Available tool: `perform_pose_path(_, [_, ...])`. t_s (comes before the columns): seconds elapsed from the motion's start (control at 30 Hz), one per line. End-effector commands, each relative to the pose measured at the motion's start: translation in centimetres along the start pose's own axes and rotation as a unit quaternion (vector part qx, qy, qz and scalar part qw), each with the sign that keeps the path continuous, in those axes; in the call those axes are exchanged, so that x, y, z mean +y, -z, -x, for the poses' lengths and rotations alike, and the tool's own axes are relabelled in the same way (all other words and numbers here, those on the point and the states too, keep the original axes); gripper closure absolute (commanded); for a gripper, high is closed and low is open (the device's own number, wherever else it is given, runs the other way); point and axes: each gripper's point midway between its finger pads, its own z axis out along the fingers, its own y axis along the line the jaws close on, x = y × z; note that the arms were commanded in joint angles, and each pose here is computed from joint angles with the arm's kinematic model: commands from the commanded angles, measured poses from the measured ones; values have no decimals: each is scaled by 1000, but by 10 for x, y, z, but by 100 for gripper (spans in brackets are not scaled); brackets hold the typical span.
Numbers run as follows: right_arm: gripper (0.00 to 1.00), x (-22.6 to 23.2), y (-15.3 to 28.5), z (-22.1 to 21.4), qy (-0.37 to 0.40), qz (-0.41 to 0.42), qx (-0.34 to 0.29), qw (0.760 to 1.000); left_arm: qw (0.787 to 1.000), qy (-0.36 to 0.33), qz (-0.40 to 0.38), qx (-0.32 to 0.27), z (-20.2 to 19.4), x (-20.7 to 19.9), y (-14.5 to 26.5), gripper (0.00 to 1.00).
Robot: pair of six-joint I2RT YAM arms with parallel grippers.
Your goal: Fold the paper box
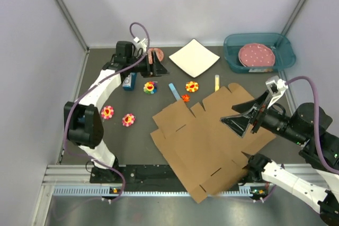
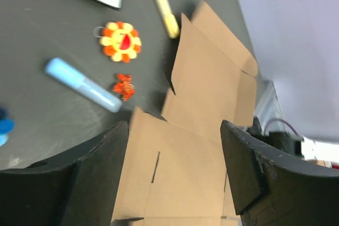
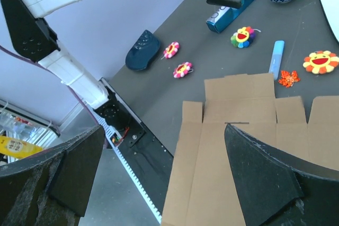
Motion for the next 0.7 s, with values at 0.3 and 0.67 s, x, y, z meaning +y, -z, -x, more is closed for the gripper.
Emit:
perform_pose_path(0.3, [4, -27, -19, -19, -6, -47, 13, 999, 922, 139, 195, -303, -72, 3, 85, 2])
perform_pose_path(0.67, [4, -38, -35, -40, -34, -55, 30, 997, 885, 276, 265, -264, -243, 21, 53, 2])
